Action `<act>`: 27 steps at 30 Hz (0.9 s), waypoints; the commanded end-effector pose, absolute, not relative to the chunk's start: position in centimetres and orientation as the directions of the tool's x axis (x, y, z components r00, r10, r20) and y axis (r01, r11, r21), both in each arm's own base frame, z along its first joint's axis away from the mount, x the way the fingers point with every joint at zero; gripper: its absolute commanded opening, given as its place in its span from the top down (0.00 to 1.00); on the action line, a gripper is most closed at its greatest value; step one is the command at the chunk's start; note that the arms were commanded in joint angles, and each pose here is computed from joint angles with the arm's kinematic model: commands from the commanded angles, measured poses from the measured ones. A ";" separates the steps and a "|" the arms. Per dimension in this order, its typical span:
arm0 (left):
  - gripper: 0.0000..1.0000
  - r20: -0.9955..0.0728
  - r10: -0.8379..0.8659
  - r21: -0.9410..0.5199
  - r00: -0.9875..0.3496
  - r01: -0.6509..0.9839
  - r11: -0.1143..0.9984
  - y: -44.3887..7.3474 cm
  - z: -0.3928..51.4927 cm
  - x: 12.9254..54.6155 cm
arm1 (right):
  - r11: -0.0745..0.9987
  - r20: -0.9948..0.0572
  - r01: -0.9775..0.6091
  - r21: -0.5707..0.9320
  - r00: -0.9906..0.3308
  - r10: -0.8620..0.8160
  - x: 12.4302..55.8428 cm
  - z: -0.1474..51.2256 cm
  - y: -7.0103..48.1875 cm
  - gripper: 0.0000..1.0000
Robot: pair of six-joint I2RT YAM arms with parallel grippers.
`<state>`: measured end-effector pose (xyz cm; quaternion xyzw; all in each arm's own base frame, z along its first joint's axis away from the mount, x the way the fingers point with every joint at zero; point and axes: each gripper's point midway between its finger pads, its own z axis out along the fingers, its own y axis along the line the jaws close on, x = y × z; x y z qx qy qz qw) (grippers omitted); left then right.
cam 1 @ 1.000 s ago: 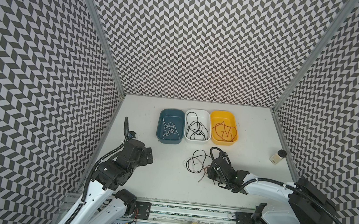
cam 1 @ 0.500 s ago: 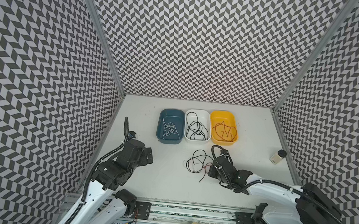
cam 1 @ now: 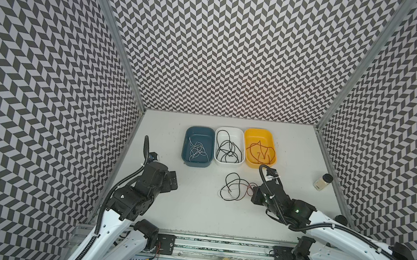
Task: Untangle the cables
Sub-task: 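Lower the right gripper and pinch the last red wire in the pile, then lift the red wire and carry it over the yellow bin with the right gripper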
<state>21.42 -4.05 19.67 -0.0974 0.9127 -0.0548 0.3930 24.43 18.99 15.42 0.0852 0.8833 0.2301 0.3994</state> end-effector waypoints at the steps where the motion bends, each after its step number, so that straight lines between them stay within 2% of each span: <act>1: 0.00 -0.714 -0.226 -0.173 -0.663 -0.145 0.974 -3.8 19.9 21.6 | 0.914 -0.735 -0.034 0.405 -0.607 0.303 24.3 18.2 16.9 1.00; 15: 0.00 -0.714 -0.226 -0.174 -0.662 -0.144 0.974 -3.8 19.8 21.5 | 0.954 -0.850 -0.124 0.273 -0.496 0.178 23.8 27.9 14.5 1.00; 27: 0.00 -0.715 -0.226 -0.175 -0.661 -0.144 0.974 -3.8 19.9 21.5 | 0.947 -0.932 -0.218 0.235 -0.326 0.156 24.5 37.3 14.7 1.00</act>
